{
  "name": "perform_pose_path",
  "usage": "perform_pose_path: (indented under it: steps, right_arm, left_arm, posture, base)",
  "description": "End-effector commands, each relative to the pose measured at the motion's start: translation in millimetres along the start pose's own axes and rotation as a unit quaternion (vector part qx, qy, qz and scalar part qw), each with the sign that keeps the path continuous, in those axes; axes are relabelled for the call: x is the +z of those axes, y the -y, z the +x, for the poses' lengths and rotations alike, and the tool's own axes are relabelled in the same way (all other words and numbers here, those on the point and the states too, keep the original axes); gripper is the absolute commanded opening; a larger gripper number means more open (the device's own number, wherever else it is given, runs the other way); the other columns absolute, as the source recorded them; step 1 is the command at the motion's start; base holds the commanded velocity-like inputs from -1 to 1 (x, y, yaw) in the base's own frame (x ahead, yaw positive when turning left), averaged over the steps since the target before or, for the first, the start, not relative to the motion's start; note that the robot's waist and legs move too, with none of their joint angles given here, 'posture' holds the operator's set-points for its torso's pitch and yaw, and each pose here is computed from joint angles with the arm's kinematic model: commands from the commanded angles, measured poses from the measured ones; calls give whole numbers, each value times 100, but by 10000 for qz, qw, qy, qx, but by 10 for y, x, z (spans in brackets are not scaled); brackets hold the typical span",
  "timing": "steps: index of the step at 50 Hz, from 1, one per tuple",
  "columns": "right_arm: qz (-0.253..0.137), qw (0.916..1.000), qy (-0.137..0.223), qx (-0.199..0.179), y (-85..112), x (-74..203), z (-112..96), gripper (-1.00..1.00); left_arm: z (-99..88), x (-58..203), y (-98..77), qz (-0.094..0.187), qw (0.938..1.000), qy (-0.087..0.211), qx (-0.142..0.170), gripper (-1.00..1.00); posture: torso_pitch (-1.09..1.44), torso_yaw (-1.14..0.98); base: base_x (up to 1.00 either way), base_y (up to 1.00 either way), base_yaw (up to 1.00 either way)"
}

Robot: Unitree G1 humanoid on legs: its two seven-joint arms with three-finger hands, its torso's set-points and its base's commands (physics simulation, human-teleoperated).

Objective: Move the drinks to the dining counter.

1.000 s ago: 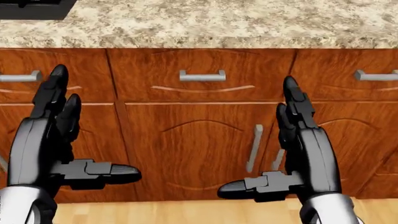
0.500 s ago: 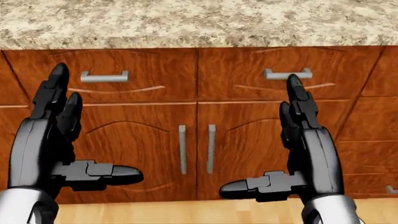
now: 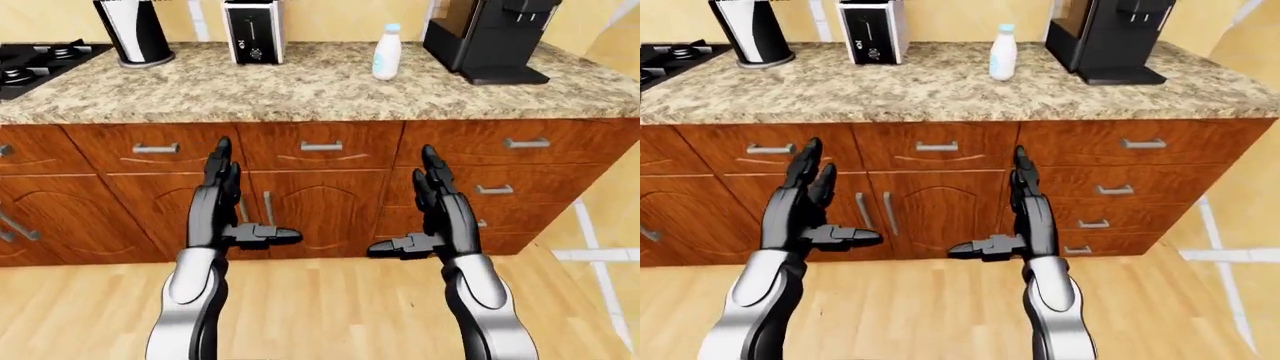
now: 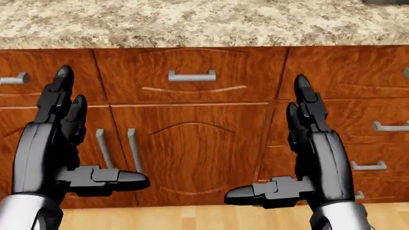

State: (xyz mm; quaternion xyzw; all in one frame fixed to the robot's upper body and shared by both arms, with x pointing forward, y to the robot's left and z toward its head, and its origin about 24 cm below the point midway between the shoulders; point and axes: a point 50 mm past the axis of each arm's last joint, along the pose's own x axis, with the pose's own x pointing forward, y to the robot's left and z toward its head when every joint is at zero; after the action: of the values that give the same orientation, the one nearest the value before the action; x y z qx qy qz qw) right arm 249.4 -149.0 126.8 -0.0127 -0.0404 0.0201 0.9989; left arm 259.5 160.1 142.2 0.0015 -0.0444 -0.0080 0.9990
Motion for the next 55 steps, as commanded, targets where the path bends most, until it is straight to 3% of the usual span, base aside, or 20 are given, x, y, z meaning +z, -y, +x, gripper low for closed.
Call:
perform_pose_path:
  steps: [1,28,47,55]
  right_arm:
    - [-43,9995,311,-58,29,112,-1,100]
    - [-168,9985,504,-111,27,367,-53,100]
    - [-127,9976,677,-32,-15,528,-53,100]
    - [-102,9966,815,-38,-15,678,-101,100]
  left_arm:
    - [-1,92,47,-35,9996,275,-113,100]
    - [1,284,37,-48,9990,421,-144,100]
    - [52,383,7,-83,9985,522,-128,100]
    - [18,554,1,-68,9978,647,-132,100]
  posture:
    - [0,0]
    - [0,0]
    - [0,0]
    - [0,0]
  base:
    - [0,-72,0]
    - [11,-15,0]
    - [44,0,0]
    - [61,0,0]
